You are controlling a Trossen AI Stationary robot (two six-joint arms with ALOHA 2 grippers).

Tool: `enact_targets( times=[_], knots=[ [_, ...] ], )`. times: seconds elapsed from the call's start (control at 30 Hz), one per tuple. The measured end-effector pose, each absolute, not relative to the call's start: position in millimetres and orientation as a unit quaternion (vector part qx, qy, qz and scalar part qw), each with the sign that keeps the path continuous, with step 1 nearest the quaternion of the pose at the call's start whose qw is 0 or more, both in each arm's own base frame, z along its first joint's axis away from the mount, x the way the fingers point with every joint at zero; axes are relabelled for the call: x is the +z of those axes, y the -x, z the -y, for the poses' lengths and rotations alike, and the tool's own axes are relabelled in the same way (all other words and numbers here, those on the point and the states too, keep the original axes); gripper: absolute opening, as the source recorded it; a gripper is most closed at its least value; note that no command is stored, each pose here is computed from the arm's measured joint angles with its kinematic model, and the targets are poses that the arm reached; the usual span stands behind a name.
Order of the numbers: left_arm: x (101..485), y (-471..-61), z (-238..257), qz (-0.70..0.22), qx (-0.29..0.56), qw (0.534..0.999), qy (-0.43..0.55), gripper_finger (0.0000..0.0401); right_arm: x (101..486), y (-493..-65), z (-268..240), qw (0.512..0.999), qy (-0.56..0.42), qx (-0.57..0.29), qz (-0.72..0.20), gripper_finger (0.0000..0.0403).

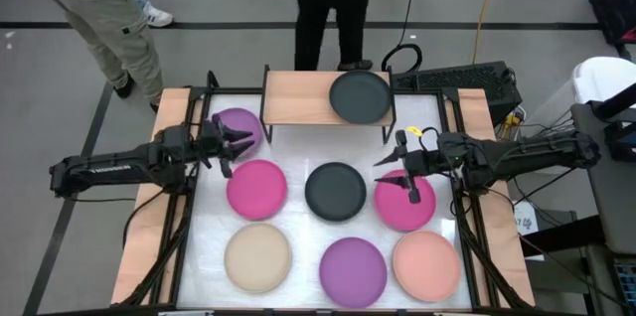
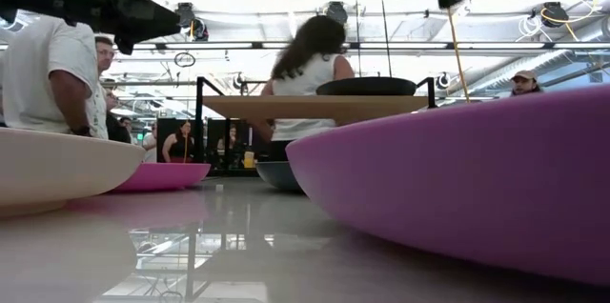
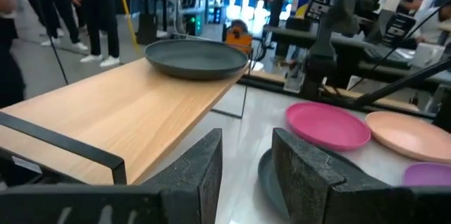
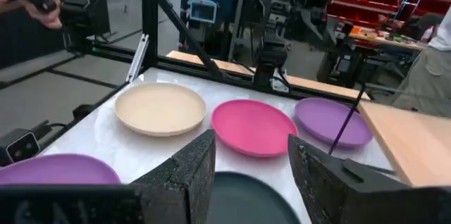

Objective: Place and stack plates onto a shelf
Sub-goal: Stack the top purple plate on top of the black plate on the shelf

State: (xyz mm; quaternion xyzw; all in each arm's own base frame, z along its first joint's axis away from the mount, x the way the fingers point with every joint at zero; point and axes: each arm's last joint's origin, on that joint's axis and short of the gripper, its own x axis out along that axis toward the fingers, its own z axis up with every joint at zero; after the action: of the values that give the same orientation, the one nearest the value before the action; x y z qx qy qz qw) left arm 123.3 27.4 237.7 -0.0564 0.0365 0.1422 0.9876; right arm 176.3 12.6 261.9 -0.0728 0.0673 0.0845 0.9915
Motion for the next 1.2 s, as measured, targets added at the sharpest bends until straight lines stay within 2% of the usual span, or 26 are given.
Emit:
enact_targets(
  times=[0.3,0.5,1.2],
  knots=[
    [242,-135,-30,-0.106,0.153,0.981,0.05,0.0129,234,-150,-11,0.995,0.058,0.078,0.004,0.0159],
    [247,-139,-31,-0.109,0.157,0.98,0.049,0.0129,238,-142,-11,0.995,0.057,0.077,0.032,0.0159],
    [261,-134,-31,-0.171,0.174,0.968,0.063,0.0129,234,-140,-11,0.996,0.04,0.081,0.008,0.0159]
  ],
)
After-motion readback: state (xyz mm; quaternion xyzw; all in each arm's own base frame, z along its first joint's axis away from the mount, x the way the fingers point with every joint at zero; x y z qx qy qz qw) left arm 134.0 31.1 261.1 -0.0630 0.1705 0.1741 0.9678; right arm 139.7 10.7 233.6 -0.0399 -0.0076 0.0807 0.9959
